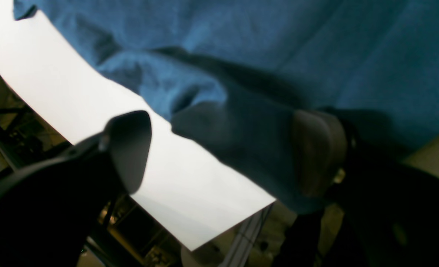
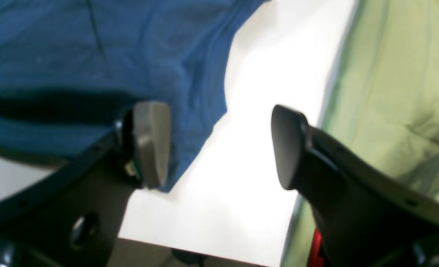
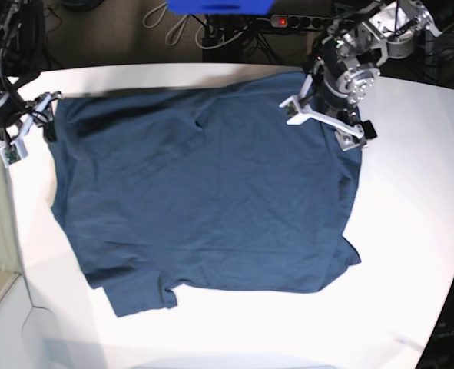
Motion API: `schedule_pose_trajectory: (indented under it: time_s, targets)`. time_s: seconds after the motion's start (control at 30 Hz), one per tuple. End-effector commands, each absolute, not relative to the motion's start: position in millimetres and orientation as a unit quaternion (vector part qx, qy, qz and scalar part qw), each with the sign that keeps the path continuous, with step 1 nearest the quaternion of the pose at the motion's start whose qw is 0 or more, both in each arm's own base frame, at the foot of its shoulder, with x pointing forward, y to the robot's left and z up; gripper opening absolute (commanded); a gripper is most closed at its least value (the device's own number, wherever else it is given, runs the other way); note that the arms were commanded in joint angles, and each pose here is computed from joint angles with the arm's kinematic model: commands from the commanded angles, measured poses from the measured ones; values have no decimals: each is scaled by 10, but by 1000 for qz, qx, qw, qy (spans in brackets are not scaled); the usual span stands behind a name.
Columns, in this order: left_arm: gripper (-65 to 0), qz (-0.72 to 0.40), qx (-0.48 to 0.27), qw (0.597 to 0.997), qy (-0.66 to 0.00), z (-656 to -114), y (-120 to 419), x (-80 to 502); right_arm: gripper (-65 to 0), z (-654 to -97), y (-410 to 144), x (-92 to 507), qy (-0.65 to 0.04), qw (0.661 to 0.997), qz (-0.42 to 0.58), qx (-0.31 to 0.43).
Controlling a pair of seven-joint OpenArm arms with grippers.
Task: Layout the t-shirt on the table in an organized manner, then fold the t-shirt properly
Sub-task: 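Lay the shirt flat by pulling both grippers back along the table, then release the shirt and move the left gripper toward the shirt's side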
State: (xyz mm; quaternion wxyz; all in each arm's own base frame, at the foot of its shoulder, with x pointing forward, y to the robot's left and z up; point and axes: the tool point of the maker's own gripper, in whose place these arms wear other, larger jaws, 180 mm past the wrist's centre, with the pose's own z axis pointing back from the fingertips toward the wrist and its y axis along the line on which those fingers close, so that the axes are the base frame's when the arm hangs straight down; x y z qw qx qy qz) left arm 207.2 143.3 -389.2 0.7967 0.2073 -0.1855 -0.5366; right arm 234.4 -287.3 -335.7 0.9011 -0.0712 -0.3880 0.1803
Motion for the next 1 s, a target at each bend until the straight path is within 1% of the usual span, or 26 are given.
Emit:
schedule_pose_trajectory:
  time_s: [0.0,0.13,0.3,0.37,0.43,0.53,0.73,0.8,0.87,0.9,0.97]
  targets:
    - [-77,-533,215,794,-198,-3811,1451,2117,-223,-3200,-2936,2426,-410,889,185,-83]
    - [-77,-500,235,808,-206,-3713,1629,2243,-223,-3098,-3036,2499,-424,884,172,-96]
    - [-77,-448,263,824,-224,-3531,1877,2468,-223,-3064,-3061,2654,-437,880,161,-93]
    - [-77,-428,267,830,-237,-3460,1915,2558,-223,-3070,-2977,2769,-444,877,164,-81]
    - [-77,-401,269,835,-264,-3349,1947,2690,-224,-3127,-2863,2856,-445,877,171,-65]
    - [-77,-377,257,842,-287,-3280,1909,2774,-224,-3212,-2763,2964,-442,878,175,-45]
    - [-77,-444,250,823,-252,-3330,1891,2734,-224,-3599,-2648,2967,-413,898,153,-1]
    - [-77,-472,249,815,-226,-3390,1947,2646,-224,-3713,-2678,2965,-402,905,141,7]
    - [-77,-513,246,799,-193,-3448,2012,2550,-224,-3847,-2690,2961,-391,911,129,19]
    - [-77,-523,247,795,-184,-3458,2039,2526,-224,-3908,-2672,2962,-389,912,125,27]
    - [-78,-514,254,798,-184,-3429,2107,2543,-224,-4043,-2649,2947,-388,913,116,44]
